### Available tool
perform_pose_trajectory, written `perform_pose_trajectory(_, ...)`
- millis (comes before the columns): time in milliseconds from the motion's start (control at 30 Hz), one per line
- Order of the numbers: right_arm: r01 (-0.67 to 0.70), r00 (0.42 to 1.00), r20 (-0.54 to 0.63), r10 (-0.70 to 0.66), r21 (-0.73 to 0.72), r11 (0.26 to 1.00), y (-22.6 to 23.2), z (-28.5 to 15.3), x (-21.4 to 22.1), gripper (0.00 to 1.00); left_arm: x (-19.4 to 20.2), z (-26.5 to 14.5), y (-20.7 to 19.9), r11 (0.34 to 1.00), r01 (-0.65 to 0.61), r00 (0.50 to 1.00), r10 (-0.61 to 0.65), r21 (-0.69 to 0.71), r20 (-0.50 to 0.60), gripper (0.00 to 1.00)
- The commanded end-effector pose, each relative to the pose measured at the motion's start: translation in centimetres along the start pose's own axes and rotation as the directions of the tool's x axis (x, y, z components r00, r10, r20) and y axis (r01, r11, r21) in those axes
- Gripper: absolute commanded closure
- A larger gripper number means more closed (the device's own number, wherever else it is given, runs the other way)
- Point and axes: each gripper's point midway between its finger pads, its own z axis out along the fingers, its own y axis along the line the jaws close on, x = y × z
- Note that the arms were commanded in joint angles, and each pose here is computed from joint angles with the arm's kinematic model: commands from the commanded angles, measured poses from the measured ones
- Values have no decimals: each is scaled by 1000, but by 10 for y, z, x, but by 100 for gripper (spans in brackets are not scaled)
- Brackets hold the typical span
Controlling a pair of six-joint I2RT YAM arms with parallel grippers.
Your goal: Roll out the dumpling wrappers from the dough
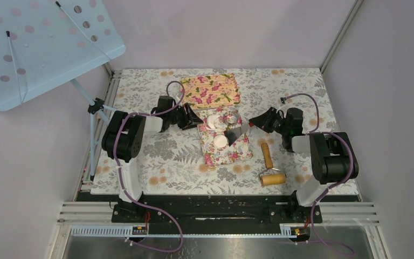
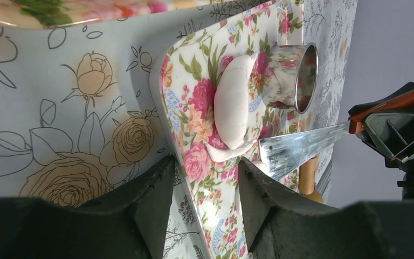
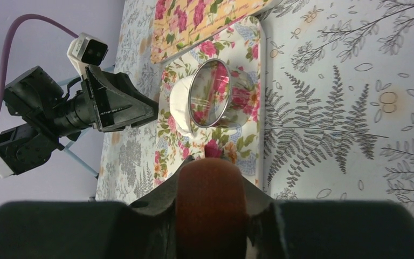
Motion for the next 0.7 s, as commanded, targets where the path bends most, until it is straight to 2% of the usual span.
perform_pose_trajectory(0, 31, 999, -38, -30, 19, 999, -8, 8, 23, 100, -2, 4, -2, 1000, -11, 1000, 11, 23, 0, 54)
perform_pose_trajectory(667, -11, 996, -92, 5, -69, 998, 11, 26, 49, 100, 0, 7, 1, 1000, -2, 1000, 3, 18, -8, 59)
